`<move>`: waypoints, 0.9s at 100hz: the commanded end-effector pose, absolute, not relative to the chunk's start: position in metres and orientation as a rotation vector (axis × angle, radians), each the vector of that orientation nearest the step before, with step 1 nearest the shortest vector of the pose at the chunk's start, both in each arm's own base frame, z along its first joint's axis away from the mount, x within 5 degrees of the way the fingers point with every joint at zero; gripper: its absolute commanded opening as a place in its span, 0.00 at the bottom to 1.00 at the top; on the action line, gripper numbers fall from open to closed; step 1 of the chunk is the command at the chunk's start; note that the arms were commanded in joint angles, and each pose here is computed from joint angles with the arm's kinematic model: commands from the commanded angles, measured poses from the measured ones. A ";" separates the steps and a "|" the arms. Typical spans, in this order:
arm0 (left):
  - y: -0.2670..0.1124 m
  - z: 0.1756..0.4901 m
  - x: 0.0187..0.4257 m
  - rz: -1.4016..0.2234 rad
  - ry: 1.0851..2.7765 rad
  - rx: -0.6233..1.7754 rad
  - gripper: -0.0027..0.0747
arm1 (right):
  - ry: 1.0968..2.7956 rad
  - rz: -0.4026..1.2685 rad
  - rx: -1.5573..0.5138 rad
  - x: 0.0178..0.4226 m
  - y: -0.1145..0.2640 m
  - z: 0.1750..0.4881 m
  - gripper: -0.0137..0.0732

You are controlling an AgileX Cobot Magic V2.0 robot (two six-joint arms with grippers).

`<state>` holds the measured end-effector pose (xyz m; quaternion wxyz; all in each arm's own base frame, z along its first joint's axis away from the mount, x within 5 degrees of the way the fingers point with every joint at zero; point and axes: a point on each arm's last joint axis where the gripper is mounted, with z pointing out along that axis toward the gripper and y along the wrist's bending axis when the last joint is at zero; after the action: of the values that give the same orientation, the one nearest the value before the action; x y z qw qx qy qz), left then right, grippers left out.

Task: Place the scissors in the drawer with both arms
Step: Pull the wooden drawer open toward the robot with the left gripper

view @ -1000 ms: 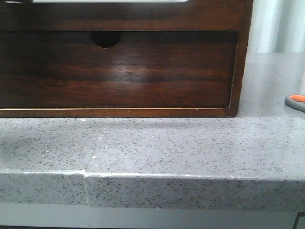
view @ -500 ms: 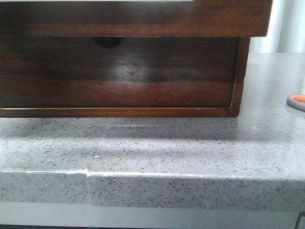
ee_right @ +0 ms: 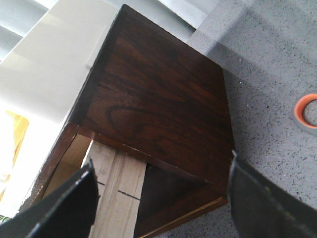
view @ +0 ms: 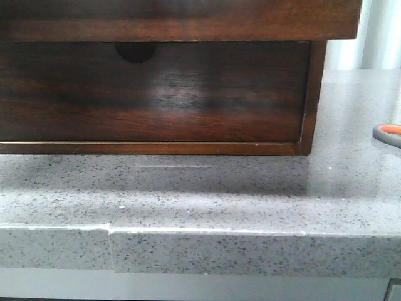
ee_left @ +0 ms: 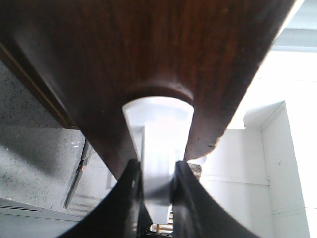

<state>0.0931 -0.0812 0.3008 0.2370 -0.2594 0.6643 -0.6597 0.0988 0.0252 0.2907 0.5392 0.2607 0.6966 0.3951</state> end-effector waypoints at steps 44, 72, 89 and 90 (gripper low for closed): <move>-0.084 0.316 0.083 -1.819 1.838 -0.531 0.01 | 1.599 0.923 0.645 0.102 0.021 0.300 0.72; -0.084 0.316 0.084 -1.806 1.835 -0.538 0.46 | 1.589 0.916 0.651 0.102 0.020 0.301 0.72; -0.083 0.316 0.086 -1.792 1.825 -0.555 0.70 | 1.586 0.914 0.652 0.102 0.020 0.301 0.72; -0.083 0.316 0.086 -1.792 1.825 -0.555 0.70 | 1.586 0.914 0.652 0.102 0.020 0.301 0.72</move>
<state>0.0867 -0.0820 0.2998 0.2575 -0.2113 0.6935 -0.6388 0.0993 0.0237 0.2915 0.5453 0.2657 0.6915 0.3922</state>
